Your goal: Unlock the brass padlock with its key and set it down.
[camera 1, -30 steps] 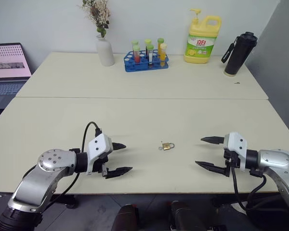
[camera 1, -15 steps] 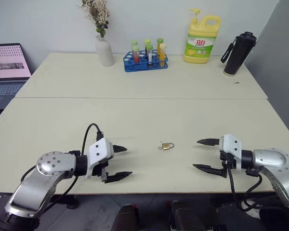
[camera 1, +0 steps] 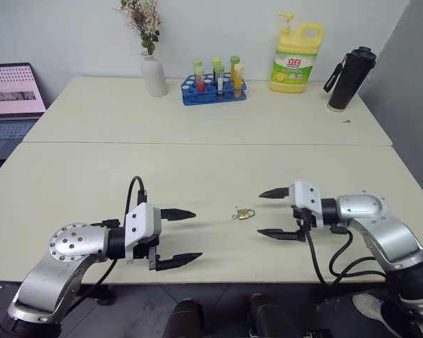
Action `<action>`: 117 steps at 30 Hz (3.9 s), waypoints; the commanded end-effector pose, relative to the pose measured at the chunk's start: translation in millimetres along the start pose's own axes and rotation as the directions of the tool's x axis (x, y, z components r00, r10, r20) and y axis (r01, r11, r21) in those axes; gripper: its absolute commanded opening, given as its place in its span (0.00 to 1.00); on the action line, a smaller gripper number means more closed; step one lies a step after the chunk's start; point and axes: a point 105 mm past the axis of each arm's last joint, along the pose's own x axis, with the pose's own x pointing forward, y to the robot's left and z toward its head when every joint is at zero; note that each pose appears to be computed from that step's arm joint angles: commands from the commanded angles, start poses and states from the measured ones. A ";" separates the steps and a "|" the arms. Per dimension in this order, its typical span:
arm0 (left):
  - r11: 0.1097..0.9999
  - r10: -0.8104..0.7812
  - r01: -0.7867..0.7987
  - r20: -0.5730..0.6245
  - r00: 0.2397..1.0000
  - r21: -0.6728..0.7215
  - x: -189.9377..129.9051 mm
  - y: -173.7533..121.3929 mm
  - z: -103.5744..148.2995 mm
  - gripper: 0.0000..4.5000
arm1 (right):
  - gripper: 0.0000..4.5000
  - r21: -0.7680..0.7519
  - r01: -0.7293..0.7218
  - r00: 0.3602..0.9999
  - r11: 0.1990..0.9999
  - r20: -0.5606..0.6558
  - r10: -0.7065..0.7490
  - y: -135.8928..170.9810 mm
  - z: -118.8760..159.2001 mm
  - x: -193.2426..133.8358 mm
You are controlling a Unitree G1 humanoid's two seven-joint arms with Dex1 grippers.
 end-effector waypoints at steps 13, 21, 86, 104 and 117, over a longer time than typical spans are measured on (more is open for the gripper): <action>1.000 0.010 -0.010 -0.033 0.999 0.022 -2.0 -1.3 -4.4 0.97 | 1.00 0.030 -0.115 0.977 0.993 -0.176 0.119 -28.7 -31.4 47.2; 1.000 0.008 -0.008 -0.035 0.999 0.023 -1.0 -2.9 -6.0 0.98 | 0.87 0.064 -0.104 0.979 0.992 -0.171 0.114 -27.8 -38.2 47.4; 0.953 -0.118 0.165 0.192 0.974 -0.255 86.3 77.7 77.5 0.00 | 0.21 -0.807 0.471 0.838 0.356 0.282 -0.468 -18.1 61.0 -1.9; 0.924 -0.093 0.028 0.154 0.984 0.382 89.0 73.2 71.0 0.00 | 0.21 -0.770 0.509 0.827 0.385 0.313 -0.467 -18.8 65.9 -2.9; 0.982 -0.075 0.031 0.233 0.969 0.187 92.2 81.2 77.7 0.00 | 0.21 -0.771 0.507 0.832 0.385 0.320 -0.454 -17.6 68.3 -1.9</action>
